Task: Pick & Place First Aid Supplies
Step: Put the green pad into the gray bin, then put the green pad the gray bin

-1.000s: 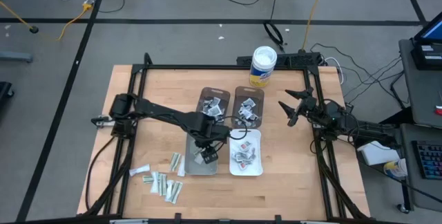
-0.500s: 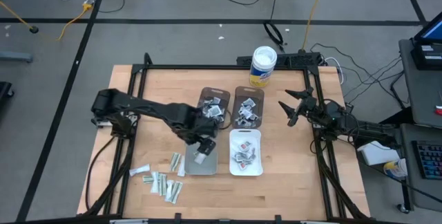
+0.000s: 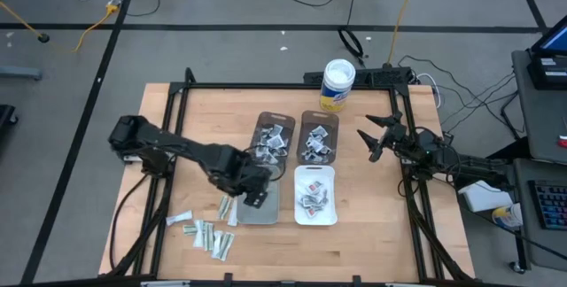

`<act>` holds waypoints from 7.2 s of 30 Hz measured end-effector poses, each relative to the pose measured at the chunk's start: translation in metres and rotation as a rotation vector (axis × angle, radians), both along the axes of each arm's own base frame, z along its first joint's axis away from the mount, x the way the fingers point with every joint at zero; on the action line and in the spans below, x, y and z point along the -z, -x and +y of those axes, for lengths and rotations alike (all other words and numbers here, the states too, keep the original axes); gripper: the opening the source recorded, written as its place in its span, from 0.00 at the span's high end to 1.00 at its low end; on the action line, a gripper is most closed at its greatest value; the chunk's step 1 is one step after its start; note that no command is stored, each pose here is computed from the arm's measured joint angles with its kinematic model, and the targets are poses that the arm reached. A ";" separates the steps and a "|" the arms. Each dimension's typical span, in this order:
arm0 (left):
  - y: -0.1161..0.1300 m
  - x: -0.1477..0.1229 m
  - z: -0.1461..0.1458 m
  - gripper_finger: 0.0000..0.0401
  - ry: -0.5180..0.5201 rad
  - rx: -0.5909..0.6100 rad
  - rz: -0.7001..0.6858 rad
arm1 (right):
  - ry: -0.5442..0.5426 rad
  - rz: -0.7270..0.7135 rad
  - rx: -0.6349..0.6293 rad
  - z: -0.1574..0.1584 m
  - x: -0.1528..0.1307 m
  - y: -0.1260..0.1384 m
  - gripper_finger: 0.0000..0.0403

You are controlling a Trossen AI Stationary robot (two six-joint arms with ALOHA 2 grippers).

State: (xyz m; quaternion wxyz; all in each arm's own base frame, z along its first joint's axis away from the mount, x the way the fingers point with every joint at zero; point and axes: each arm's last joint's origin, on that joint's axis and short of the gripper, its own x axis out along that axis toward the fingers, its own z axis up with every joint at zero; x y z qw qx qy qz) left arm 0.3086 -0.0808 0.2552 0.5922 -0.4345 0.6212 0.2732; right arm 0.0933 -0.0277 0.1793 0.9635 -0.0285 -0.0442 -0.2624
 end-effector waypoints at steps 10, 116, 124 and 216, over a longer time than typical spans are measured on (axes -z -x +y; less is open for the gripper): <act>0.052 0.012 -0.029 0.26 0.041 -0.051 0.028 | 0.000 0.000 0.000 0.000 0.000 0.000 0.31; 0.070 0.070 -0.016 0.99 0.020 -0.081 0.076 | -0.001 0.004 0.000 0.000 0.000 0.000 0.31; 0.061 0.052 -0.009 0.99 0.026 -0.055 0.069 | 0.000 0.004 0.000 0.000 0.000 0.000 0.31; 0.056 0.072 0.041 0.27 -0.104 -0.360 0.005 | -0.001 0.004 0.000 0.000 0.000 0.000 0.31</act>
